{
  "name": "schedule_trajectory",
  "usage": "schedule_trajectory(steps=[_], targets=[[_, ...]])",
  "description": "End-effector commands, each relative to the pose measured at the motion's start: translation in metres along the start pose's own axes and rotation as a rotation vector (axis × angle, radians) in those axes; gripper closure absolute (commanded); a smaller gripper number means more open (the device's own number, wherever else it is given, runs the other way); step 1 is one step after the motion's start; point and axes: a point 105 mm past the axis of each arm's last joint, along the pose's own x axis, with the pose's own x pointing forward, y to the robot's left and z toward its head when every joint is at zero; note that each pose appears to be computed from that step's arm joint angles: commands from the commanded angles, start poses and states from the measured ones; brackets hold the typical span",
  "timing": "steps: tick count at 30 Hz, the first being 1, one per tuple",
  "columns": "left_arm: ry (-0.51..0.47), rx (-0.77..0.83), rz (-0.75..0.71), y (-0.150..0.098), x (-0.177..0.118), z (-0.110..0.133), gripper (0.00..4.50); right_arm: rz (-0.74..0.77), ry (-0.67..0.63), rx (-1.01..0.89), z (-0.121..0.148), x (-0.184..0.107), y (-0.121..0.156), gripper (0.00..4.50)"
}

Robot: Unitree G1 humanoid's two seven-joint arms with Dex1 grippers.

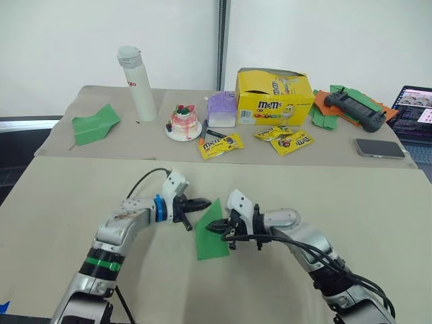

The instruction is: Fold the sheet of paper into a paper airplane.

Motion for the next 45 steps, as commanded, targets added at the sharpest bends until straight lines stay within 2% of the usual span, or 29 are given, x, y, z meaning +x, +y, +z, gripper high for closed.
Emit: schedule_trajectory(steps=[1, 5, 12, 17, 24, 29, 33, 37, 42, 45], targets=[[-0.028, 0.091, -0.031, 0.001, 0.009, 0.012, 4.48, -0.022, 0.039, 0.052, -0.013, 0.001, 0.0, 4.5], [-0.005, 0.131, -0.045, 0.003, 0.021, 0.005, 4.48, -0.043, 0.036, 0.066, -0.014, -0.001, -0.001, 4.5], [0.074, 0.15, -0.094, -0.001, 0.022, -0.017, 4.48, -0.066, 0.032, 0.075, -0.014, -0.004, -0.003, 4.5], [0.156, 0.158, -0.094, 0.004, 0.023, -0.034, 4.48, -0.072, 0.032, 0.075, -0.014, -0.004, -0.005, 4.5], [0.231, 0.135, -0.044, 0.016, 0.044, -0.05, 4.48, -0.078, 0.036, 0.067, -0.014, -0.006, -0.006, 4.5], [0.191, 0.139, -0.009, 0.026, 0.053, -0.041, 4.48, -0.085, 0.038, 0.066, -0.014, -0.008, -0.007, 4.5], [0.061, 0.143, 0.019, 0.031, 0.053, -0.017, 4.48, -0.084, 0.038, 0.067, -0.013, -0.007, -0.007, 4.5], [-0.062, 0.172, 0.004, 0.024, 0.046, 0.006, 4.48, -0.084, 0.038, 0.054, -0.012, -0.007, -0.007, 4.5], [-0.1, 0.199, -0.02, 0.014, 0.033, 0.008, 4.48, -0.076, 0.04, 0.051, -0.012, -0.006, -0.007, 4.5], [-0.068, 0.215, -0.062, 0.006, 0.029, -0.004, 4.48, -0.073, 0.041, 0.051, -0.012, -0.006, -0.007, 4.5]])
